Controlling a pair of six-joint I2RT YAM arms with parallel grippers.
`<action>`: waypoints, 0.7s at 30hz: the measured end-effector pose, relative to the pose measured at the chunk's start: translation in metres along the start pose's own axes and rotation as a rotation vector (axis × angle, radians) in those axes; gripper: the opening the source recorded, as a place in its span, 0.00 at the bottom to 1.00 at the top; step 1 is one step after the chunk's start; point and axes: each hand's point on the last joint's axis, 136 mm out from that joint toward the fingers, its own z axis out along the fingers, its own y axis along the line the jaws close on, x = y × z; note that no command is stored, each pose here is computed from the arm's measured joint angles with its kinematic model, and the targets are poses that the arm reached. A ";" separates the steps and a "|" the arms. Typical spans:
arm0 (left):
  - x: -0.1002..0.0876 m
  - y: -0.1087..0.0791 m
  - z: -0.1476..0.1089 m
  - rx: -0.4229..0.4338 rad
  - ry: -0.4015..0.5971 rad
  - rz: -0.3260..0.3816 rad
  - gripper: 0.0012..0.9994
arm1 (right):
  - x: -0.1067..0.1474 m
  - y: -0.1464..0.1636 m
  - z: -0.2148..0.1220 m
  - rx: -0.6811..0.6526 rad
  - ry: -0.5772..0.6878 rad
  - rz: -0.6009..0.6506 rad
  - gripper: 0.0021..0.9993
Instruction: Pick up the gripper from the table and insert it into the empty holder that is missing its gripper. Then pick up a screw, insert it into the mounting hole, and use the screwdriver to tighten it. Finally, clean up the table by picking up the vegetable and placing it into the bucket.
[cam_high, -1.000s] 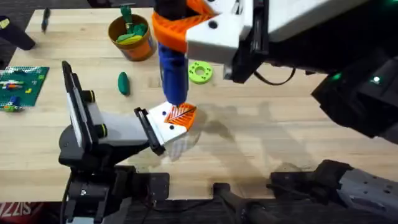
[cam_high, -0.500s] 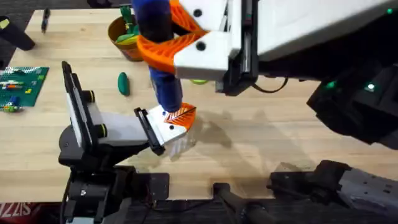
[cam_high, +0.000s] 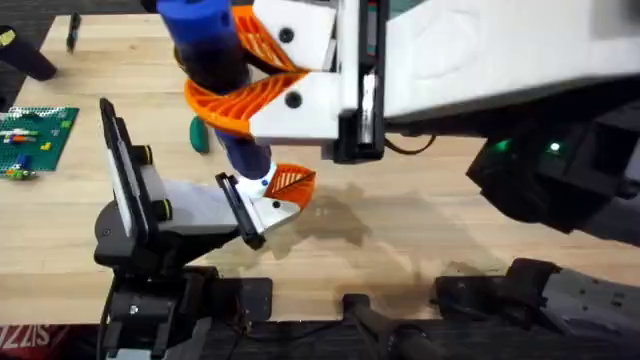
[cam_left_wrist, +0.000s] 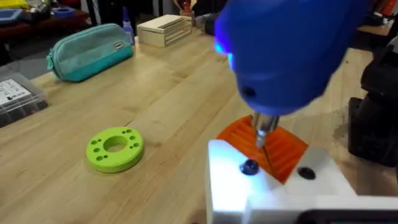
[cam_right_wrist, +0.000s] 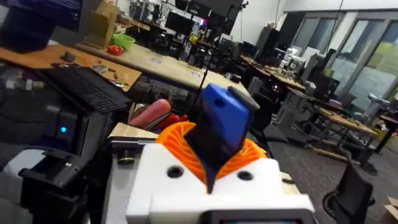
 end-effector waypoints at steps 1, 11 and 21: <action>0.000 0.000 0.000 0.000 0.000 0.000 0.02 | 0.001 0.000 0.001 -0.002 0.002 0.000 0.01; 0.000 0.000 0.000 0.000 0.000 0.000 0.02 | 0.010 0.001 0.004 -0.007 0.018 0.012 0.01; 0.000 0.000 0.000 0.000 0.000 0.000 0.02 | 0.016 0.002 0.003 -0.011 0.038 0.028 0.01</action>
